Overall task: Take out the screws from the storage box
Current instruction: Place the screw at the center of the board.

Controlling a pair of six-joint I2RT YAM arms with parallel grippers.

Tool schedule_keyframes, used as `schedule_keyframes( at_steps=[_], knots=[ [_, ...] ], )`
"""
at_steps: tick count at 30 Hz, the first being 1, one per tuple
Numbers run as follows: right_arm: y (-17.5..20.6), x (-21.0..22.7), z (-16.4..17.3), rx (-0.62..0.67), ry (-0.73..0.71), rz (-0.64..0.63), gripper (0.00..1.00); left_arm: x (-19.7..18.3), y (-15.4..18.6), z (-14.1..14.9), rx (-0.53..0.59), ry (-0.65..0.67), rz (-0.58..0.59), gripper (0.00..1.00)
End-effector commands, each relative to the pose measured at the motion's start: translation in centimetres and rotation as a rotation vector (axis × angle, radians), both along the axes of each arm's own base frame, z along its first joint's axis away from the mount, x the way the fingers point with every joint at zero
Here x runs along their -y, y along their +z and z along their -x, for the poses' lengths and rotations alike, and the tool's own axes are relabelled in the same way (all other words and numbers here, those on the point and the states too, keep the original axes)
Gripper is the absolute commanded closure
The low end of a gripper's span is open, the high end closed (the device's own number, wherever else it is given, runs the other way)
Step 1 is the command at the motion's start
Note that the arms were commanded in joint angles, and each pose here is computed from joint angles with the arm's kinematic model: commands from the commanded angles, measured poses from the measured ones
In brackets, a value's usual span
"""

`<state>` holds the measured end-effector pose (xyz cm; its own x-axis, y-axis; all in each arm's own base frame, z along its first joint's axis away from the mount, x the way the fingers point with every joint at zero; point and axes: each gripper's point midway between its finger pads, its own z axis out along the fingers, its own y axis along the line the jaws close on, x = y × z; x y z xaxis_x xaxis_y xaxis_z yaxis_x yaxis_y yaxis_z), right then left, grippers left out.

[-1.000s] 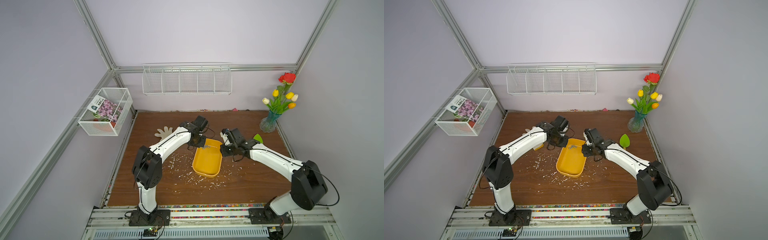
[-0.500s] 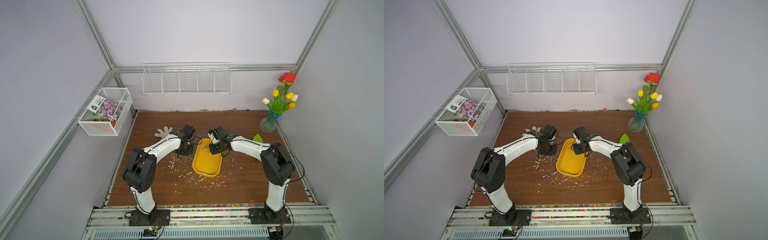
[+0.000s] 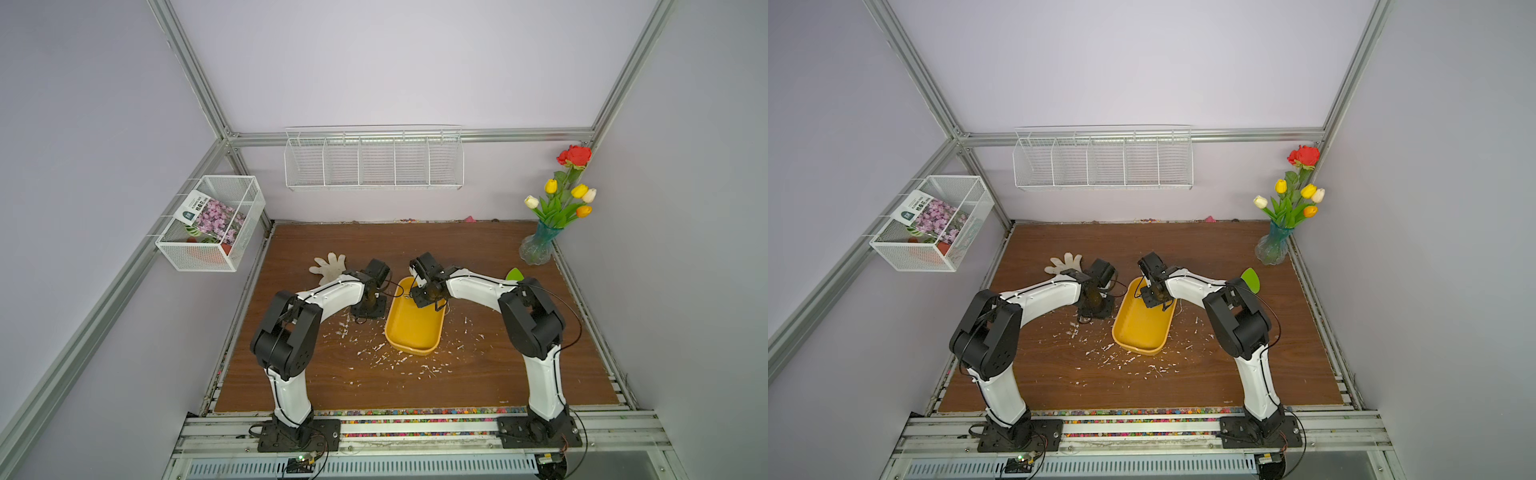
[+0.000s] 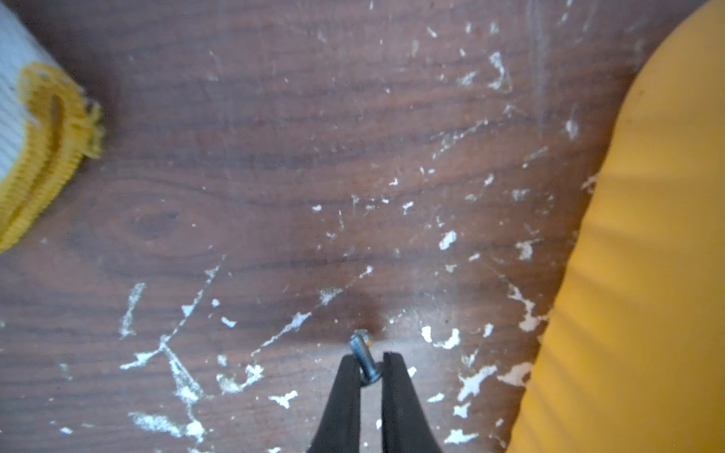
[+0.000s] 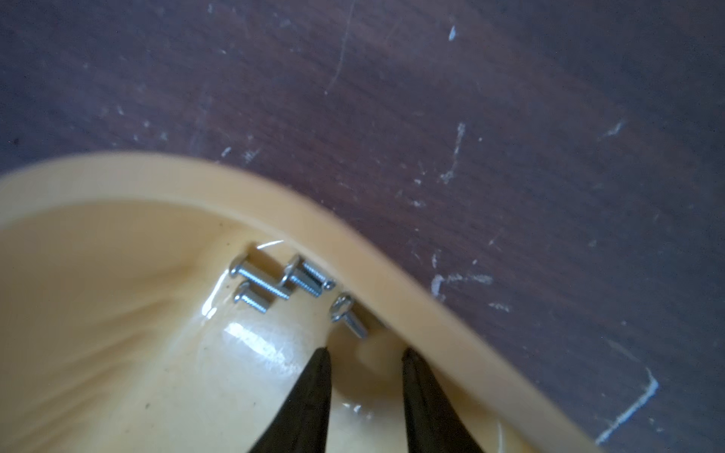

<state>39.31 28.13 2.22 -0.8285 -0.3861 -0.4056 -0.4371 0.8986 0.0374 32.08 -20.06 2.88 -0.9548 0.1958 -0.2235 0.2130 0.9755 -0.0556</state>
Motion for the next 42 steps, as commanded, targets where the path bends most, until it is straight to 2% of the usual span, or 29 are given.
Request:
schedule_keyframes(
  at_steps=[1,12,16,30,36,39,42],
  knots=[
    [-1.0,-0.1,0.0,-0.012,0.015,0.035,0.64,-0.4,-1.4,0.5,-0.025,0.002,-0.021,0.94],
    [-2.6,-0.6,0.2,-0.045,0.036,0.026,0.63,-0.8,-2.0,0.8,-0.035,0.005,-0.035,0.89],
    [-3.1,-0.5,0.5,-0.058,0.038,0.031,0.65,-0.7,-1.7,0.7,-0.031,0.006,-0.032,0.86],
    [-3.2,0.2,1.3,-0.057,0.036,0.044,0.91,-0.3,-0.8,0.3,-0.02,0.008,-0.019,0.84],
    [-2.1,0.2,1.3,-0.036,0.038,0.025,0.89,-0.2,-0.8,0.1,-0.02,0.008,-0.017,0.84],
    [-1.8,-0.1,1.4,-0.056,0.044,0.014,0.76,-0.2,-0.8,0.1,-0.023,0.008,-0.017,0.84],
    [-2.1,-0.2,1.6,-0.078,0.036,0.008,0.71,-0.1,-0.8,0.1,-0.021,0.005,-0.014,0.84]
  ],
)
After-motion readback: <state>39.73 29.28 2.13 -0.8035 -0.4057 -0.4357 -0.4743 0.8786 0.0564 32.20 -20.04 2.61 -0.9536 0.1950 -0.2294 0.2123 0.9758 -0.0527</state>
